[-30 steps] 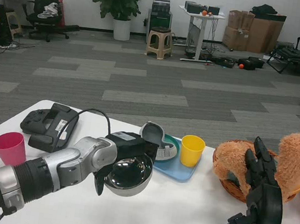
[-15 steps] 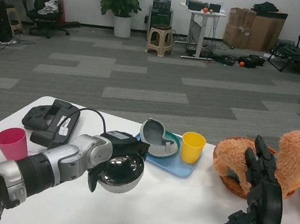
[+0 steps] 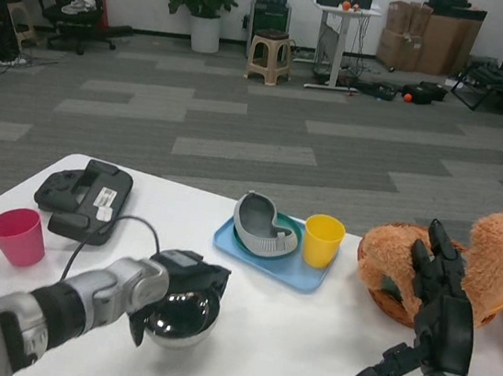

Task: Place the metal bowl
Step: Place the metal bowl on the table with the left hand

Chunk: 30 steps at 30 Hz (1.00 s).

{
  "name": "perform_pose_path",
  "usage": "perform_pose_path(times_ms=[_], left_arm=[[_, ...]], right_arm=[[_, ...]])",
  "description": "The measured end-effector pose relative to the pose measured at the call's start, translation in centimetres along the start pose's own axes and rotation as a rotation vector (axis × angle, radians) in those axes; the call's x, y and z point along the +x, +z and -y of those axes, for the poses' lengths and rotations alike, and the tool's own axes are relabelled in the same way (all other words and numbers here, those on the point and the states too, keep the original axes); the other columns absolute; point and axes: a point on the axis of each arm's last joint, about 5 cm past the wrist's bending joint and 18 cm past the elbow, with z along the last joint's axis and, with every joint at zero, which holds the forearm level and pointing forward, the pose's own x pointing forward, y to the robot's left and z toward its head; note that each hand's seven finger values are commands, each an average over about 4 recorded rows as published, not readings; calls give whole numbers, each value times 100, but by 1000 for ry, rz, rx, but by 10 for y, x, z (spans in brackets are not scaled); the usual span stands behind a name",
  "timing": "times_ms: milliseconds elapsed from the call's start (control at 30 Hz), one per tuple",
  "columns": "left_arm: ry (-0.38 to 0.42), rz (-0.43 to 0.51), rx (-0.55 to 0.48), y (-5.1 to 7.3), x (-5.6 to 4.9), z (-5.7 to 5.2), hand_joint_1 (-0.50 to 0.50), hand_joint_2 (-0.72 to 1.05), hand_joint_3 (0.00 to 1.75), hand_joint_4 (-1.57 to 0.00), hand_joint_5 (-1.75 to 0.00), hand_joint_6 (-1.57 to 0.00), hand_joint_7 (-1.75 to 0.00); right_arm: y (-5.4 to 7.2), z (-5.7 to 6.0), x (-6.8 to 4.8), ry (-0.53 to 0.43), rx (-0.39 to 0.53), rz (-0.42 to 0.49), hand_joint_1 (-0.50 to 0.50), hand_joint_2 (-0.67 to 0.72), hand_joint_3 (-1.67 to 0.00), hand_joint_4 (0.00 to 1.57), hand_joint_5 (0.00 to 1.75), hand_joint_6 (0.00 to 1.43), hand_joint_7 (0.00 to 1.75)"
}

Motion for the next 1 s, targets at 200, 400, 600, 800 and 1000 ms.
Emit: perform_pose_path(times_ms=[200, 400, 600, 800, 1000], left_arm=[[67, 8, -36, -5, -3, 22, -50, 69, 175, -86, -175, -62, -168], [93, -16, -73, -7, -2, 27, -50, 63, 175, -71, -175, -60, -166], [97, -18, -93, -9, -3, 30, -50, 87, 175, 0, -149, -20, -124], [103, -19, -106, -11, -6, 33, -49, 105, 175, 0, -54, -5, -75], [102, -26, -111, -13, -6, 32, -48, 105, 103, 0, -5, 0, -31]], right_arm=[[1, -1, 1, 3, 4, 4, 8, 72, 0, 0, 0, 0, 14], [1, -1, 1, 4, 5, 5, 8, 72, 0, 0, 0, 0, 14], [1, -1, 1, 3, 5, 4, 8, 72, 0, 0, 0, 0, 14], [0, 0, 0, 0, 3, 0, 11, 72, 0, 0, 0, 0, 14], [0, -1, 0, 0, 3, 0, 8, 72, 0, 0, 0, 0, 14]])
